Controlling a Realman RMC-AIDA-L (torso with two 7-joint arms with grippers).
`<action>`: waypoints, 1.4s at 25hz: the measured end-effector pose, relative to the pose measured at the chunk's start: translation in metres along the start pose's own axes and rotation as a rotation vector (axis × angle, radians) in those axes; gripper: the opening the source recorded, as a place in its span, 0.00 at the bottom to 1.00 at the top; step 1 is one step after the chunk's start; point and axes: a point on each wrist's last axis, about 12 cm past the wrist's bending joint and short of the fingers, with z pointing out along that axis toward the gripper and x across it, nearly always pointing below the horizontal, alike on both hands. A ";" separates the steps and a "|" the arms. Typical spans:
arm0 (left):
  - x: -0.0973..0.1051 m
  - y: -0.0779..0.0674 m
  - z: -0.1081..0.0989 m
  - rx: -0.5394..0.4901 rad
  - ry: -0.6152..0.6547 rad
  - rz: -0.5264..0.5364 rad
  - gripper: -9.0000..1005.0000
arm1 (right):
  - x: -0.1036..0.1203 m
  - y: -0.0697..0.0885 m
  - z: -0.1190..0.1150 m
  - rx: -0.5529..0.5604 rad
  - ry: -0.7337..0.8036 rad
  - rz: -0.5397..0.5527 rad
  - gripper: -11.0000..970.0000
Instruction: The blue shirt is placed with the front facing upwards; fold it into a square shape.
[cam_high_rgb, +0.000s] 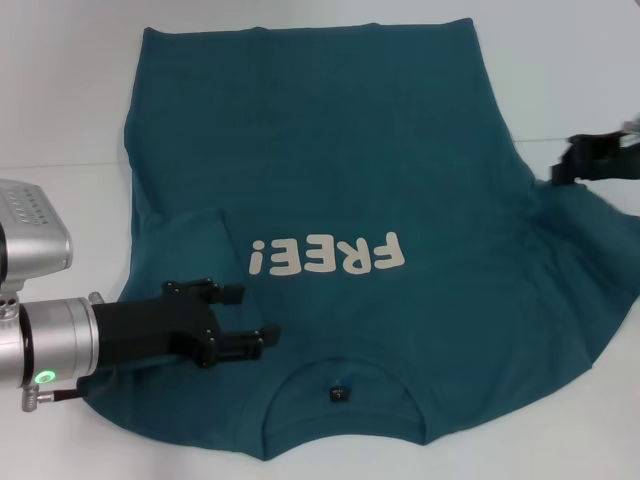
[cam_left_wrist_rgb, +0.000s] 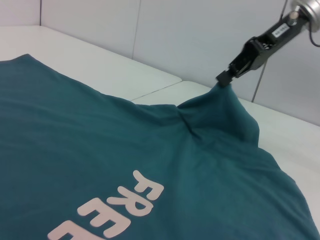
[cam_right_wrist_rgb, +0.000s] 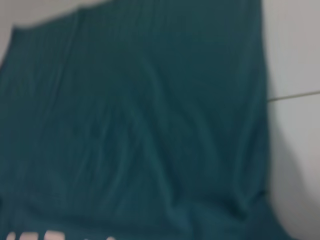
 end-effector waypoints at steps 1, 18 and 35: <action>0.000 0.000 0.000 0.000 0.000 0.000 0.81 | -0.002 0.008 0.003 0.008 0.018 -0.021 0.02; 0.003 0.002 -0.005 -0.011 0.005 0.006 0.81 | 0.000 0.096 0.049 -0.021 0.149 -0.172 0.17; 0.005 0.002 -0.005 -0.016 0.004 -0.003 0.81 | 0.003 0.039 -0.005 -0.008 0.109 -0.261 0.61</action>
